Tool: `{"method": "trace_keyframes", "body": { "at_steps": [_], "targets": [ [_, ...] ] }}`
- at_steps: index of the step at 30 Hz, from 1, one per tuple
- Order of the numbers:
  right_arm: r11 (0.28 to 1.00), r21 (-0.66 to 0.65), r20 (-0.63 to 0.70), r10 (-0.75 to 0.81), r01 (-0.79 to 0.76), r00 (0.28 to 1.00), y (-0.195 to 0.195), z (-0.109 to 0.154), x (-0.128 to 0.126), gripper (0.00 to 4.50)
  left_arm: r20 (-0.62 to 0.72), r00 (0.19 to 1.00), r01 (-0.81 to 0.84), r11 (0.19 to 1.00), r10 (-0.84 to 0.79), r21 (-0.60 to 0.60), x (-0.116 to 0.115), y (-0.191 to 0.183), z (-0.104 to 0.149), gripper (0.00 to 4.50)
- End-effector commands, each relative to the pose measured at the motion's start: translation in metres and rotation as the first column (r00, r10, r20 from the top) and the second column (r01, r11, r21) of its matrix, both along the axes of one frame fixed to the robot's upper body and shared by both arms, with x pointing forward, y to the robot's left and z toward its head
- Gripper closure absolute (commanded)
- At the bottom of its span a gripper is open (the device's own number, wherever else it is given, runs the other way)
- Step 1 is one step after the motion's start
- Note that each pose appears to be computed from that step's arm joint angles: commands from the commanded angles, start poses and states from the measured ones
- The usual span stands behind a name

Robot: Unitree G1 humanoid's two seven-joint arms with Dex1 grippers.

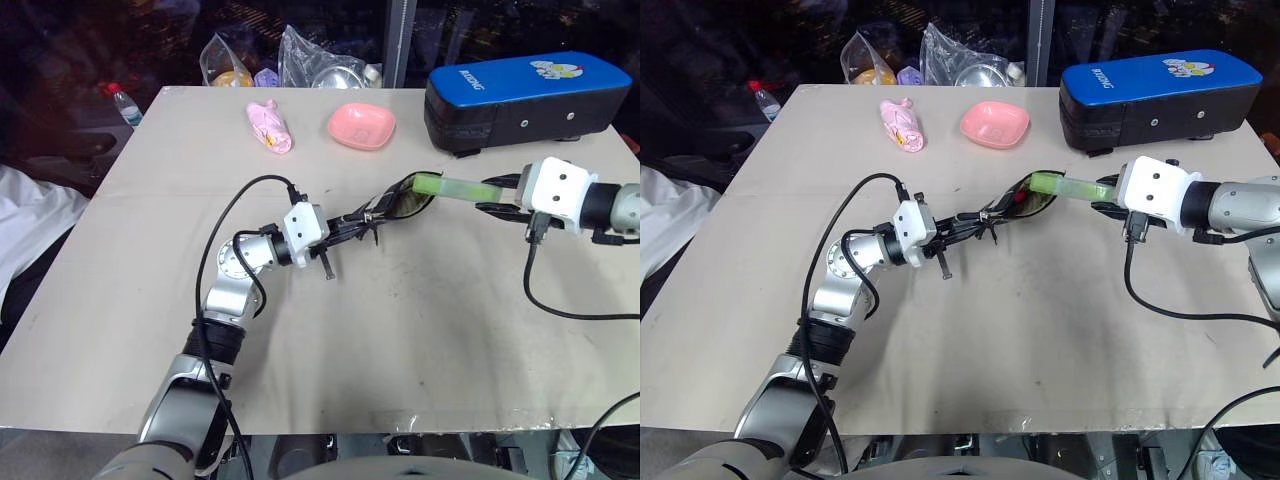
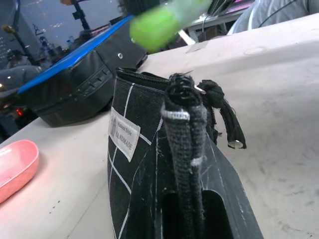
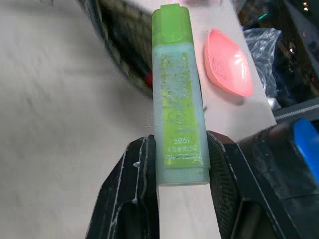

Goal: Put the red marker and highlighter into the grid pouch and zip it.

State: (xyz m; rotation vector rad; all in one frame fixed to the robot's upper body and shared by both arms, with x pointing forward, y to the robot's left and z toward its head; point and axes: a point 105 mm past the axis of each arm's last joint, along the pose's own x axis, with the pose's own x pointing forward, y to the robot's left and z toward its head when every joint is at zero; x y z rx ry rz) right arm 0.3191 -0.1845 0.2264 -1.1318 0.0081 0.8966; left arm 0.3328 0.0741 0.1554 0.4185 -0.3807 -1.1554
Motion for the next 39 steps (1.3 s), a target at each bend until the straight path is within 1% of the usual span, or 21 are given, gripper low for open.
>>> {"method": "trace_keyframes", "body": {
  "at_steps": [1,8,11,14,16,18,21,22,23,25,26,27,28,29,31,33,36,38,39],
  "targets": [
    [0.988,-0.141,0.079,0.074,-0.062,0.994,0.003,0.002,0.007,3.77,0.058,0.998,0.04,0.999,-0.04,-0.006,-0.006,-0.009,0.015,4.5],
    [0.936,-0.288,0.143,0.25,-0.201,0.958,0.028,-0.006,0.011,3.77,0.08,0.991,0.101,0.994,-0.103,0.035,-0.015,-0.015,0.019,4.5],
    [0.896,-0.36,0.172,0.336,-0.259,0.926,0.041,-0.008,0.014,3.77,0.089,0.987,0.128,0.99,-0.133,0.054,-0.019,-0.017,0.02,4.5],
    [0.863,-0.401,0.184,0.405,-0.308,0.896,0.05,-0.012,0.015,3.77,0.097,0.984,0.145,0.988,-0.149,0.05,-0.02,-0.021,0.023,4.5],
    [0.854,-0.393,0.206,0.442,-0.34,0.873,0.06,-0.013,0.017,3.77,0.101,0.981,0.161,0.986,-0.165,0.044,-0.022,-0.025,0.024,4.5],
    [0.851,-0.386,0.209,0.456,-0.356,0.865,0.065,-0.014,0.018,3.77,0.102,0.978,0.176,0.984,-0.179,0.037,-0.024,-0.029,0.024,4.5],
    [0.86,-0.35,0.166,0.447,-0.371,0.879,0.067,-0.021,0.019,3.77,0.1,0.977,0.189,0.982,-0.19,0.016,-0.026,-0.033,0.027,4.5],
    [0.868,-0.335,0.148,0.432,-0.366,0.89,0.066,-0.023,0.019,3.27,0.097,0.978,0.185,0.983,-0.185,0.014,-0.025,-0.034,0.027,4.5],
    [0.888,-0.299,0.142,0.403,-0.349,0.904,0.063,-0.021,0.02,2.74,0.09,0.983,0.16,0.987,-0.161,0.025,-0.021,-0.033,0.024,4.5],
    [0.929,-0.217,0.155,0.336,-0.3,0.929,0.055,-0.008,0.021,1.97,0.072,0.992,0.102,0.993,-0.106,0.055,-0.012,-0.031,0.015,4.5],
    [0.948,-0.17,0.161,0.297,-0.269,0.941,0.05,0.0,0.022,1.4,0.068,0.994,0.085,0.995,-0.089,0.061,-0.01,-0.031,0.013,4.5],
    [0.964,-0.124,0.167,0.254,-0.235,0.953,0.043,0.009,0.021,1.1,0.067,0.994,0.083,0.995,-0.087,0.06,-0.01,-0.032,0.012,4.5],
    [0.973,-0.094,0.168,0.225,-0.211,0.96,0.039,0.014,0.02,0.67,0.067,0.994,0.084,0.995,-0.087,0.058,-0.01,-0.032,0.012,4.5],
    [0.984,-0.028,0.153,0.178,-0.176,0.972,0.033,0.021,0.017,0.24,0.063,0.994,0.082,0.995,-0.085,0.05,-0.011,-0.034,0.012,4.5],
    [0.985,0.132,0.113,0.098,-0.113,0.989,0.026,0.032,0.008,0.24,0.047,0.996,0.072,0.997,-0.073,0.028,-0.01,-0.036,0.012,4.5],
    [0.952,0.299,0.046,0.054,-0.065,0.997,0.026,0.037,-0.005,0.24,0.031,0.998,0.063,0.998,-0.063,0.006,-0.01,-0.037,0.012,4.5],
    [0.868,0.496,-0.027,0.034,-0.016,0.999,0.038,0.036,-0.024,0.24,-0.008,0.998,0.056,0.998,-0.057,-0.04,-0.009,-0.038,0.013,4.5],
    [0.819,0.574,-0.059,0.028,0.011,0.998,0.046,0.034,-0.032,0.24,-0.028,0.998,0.052,0.997,-0.054,-0.061,-0.009,-0.038,0.014,4.5],
    [0.78,0.625,-0.075,0.024,0.028,0.997,0.05,0.033,-0.035,0.24,-0.035,0.998,0.047,0.997,-0.049,-0.069,-0.008,-0.038,0.014,4.5]
  ]
}}
